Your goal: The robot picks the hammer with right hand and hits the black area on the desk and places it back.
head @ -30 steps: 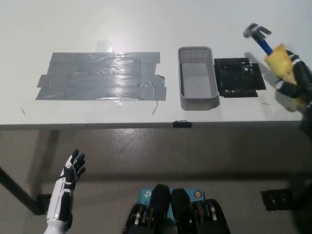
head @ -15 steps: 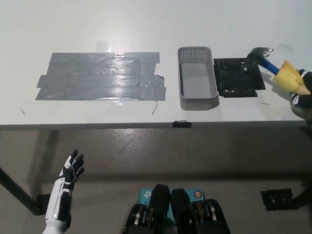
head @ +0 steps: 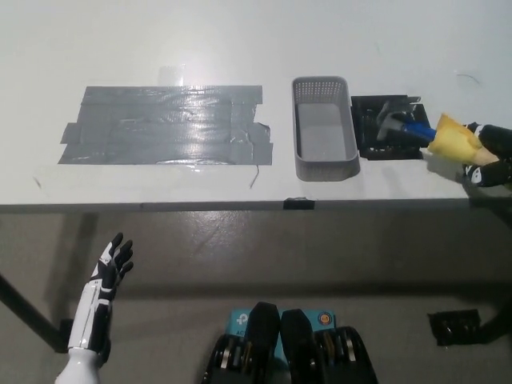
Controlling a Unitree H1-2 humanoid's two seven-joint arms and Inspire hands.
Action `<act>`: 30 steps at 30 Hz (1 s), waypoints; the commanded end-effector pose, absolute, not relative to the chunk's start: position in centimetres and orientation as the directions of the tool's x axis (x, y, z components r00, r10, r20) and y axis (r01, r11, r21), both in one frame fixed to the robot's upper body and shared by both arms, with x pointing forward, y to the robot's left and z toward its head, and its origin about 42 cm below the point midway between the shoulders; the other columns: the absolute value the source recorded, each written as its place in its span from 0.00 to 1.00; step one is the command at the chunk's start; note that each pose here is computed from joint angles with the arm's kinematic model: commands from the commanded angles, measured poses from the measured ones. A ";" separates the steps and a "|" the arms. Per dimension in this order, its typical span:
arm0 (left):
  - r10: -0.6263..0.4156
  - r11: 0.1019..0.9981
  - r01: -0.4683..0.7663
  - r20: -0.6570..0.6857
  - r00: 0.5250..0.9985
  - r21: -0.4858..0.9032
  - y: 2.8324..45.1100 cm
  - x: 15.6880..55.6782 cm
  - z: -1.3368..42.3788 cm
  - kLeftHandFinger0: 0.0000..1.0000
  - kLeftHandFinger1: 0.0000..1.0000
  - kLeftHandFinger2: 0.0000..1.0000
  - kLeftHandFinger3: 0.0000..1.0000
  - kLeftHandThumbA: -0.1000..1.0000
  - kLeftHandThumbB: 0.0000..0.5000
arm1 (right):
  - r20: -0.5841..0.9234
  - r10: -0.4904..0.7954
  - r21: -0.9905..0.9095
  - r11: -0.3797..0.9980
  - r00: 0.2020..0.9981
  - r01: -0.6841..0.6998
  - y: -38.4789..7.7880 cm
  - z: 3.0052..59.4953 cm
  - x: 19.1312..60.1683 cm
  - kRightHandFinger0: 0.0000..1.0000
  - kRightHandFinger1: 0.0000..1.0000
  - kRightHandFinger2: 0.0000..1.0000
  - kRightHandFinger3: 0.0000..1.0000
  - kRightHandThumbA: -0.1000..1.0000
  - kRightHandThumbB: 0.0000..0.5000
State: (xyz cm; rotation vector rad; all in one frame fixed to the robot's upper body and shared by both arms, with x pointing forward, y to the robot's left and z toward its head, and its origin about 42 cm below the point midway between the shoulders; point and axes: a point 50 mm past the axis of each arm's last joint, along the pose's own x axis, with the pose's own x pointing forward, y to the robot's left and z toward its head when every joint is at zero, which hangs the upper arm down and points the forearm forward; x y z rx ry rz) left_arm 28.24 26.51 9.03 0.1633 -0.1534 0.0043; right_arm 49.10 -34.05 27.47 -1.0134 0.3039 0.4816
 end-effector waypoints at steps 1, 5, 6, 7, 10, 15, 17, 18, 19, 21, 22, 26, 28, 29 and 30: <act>-0.030 0.982 -0.014 0.225 0.974 0.190 26.6 28.7 10.5 1.00 1.00 1.00 1.00 1.00 0.00 | -0.383 0.262 -0.771 0.438 0.886 -0.463 -34.5 32.8 49.8 0.12 0.60 0.93 1.00 0.00 0.21; -0.027 0.983 -0.015 0.225 0.974 0.183 26.7 28.7 10.5 1.00 1.00 1.00 1.00 1.00 0.02 | -0.369 0.284 -0.768 0.443 0.885 -0.463 -34.8 33.3 49.9 0.06 0.54 0.86 0.96 0.00 0.29; -0.028 0.983 -0.014 0.226 0.974 0.183 26.7 28.7 10.4 1.00 1.00 1.00 1.00 1.00 0.02 | -0.367 0.288 -0.768 0.442 0.885 -0.463 -34.8 33.4 49.8 0.05 0.54 0.85 0.95 0.00 0.31; -0.027 0.983 -0.015 0.226 0.974 0.184 26.7 28.7 10.4 1.00 1.00 1.00 1.00 1.00 0.03 | -0.361 0.282 -0.772 0.444 0.889 -0.455 -35.0 33.5 49.9 0.04 0.54 0.85 0.95 0.00 0.32; -0.029 0.982 -0.013 0.223 0.974 0.186 26.7 28.7 10.4 1.00 1.00 1.00 1.00 1.00 0.05 | -0.306 0.267 -0.793 0.460 0.914 -0.400 -35.4 35.0 49.9 0.11 0.58 0.91 1.00 0.00 0.16; -0.030 0.983 -0.012 0.225 0.974 0.183 26.7 28.7 10.5 1.00 1.00 1.00 1.00 1.00 0.06 | -0.118 0.271 -0.772 0.579 0.955 -0.260 -35.4 40.4 48.9 0.19 0.60 0.90 1.00 0.00 0.16; -0.031 0.983 -0.011 0.226 0.974 0.184 26.7 28.7 10.6 1.00 1.00 1.00 1.00 1.00 0.05 | -0.065 0.283 -0.752 0.616 0.957 -0.234 -35.4 41.9 48.6 0.17 0.60 0.91 1.00 0.00 0.10; -0.032 0.983 -0.011 0.226 0.974 0.186 26.7 28.7 10.5 1.00 1.00 1.00 1.00 1.00 0.04 | -0.034 0.288 -0.749 0.627 0.957 -0.215 -35.4 42.7 48.5 0.16 0.60 0.92 1.00 0.00 0.11; -0.029 0.982 -0.015 0.232 0.972 0.187 26.6 28.7 10.6 1.00 1.00 1.00 1.00 1.00 0.04 | 0.015 0.289 -0.720 0.667 0.957 -0.190 -35.5 44.5 48.2 0.15 0.61 0.93 1.00 0.00 0.07; -0.031 0.983 -0.013 0.235 0.972 0.183 26.5 28.8 10.6 1.00 1.00 1.00 1.00 1.00 0.04 | 0.059 0.290 -0.674 0.718 0.955 -0.176 -35.8 46.1 47.9 0.18 0.63 0.95 1.00 0.00 0.08; -0.030 0.984 -0.012 0.234 0.972 0.176 26.6 28.7 10.6 1.00 1.00 1.00 1.00 1.00 0.04 | 0.085 0.306 -0.666 0.725 0.948 -0.174 -35.8 47.2 47.7 0.20 0.64 0.91 1.00 0.00 0.09; -0.036 0.983 -0.008 0.233 0.972 0.184 26.6 28.8 10.7 1.00 1.00 1.00 1.00 1.00 0.01 | 0.127 0.345 -0.626 0.755 0.930 -0.194 -35.7 48.7 47.2 0.22 0.67 0.94 1.00 0.00 0.14; -0.037 0.983 -0.007 0.235 0.971 0.182 26.5 28.8 10.8 1.00 1.00 1.00 1.00 1.00 0.01 | 0.125 0.351 -0.615 0.762 0.928 -0.206 -35.4 48.8 47.1 0.21 0.65 0.93 1.00 0.00 0.17; -0.039 0.984 -0.005 0.241 0.970 0.179 26.5 28.8 10.9 1.00 1.00 1.00 1.00 1.00 0.00 | 0.097 0.358 -0.634 0.742 0.929 -0.219 -35.0 47.9 47.3 0.21 0.65 0.93 1.00 0.00 0.19; -0.040 0.984 -0.004 0.239 0.970 0.181 26.5 28.8 10.8 1.00 1.00 1.00 1.00 1.00 0.00 | 0.081 0.360 -0.646 0.729 0.930 -0.226 -34.7 47.4 47.3 0.21 0.65 0.93 1.00 0.00 0.19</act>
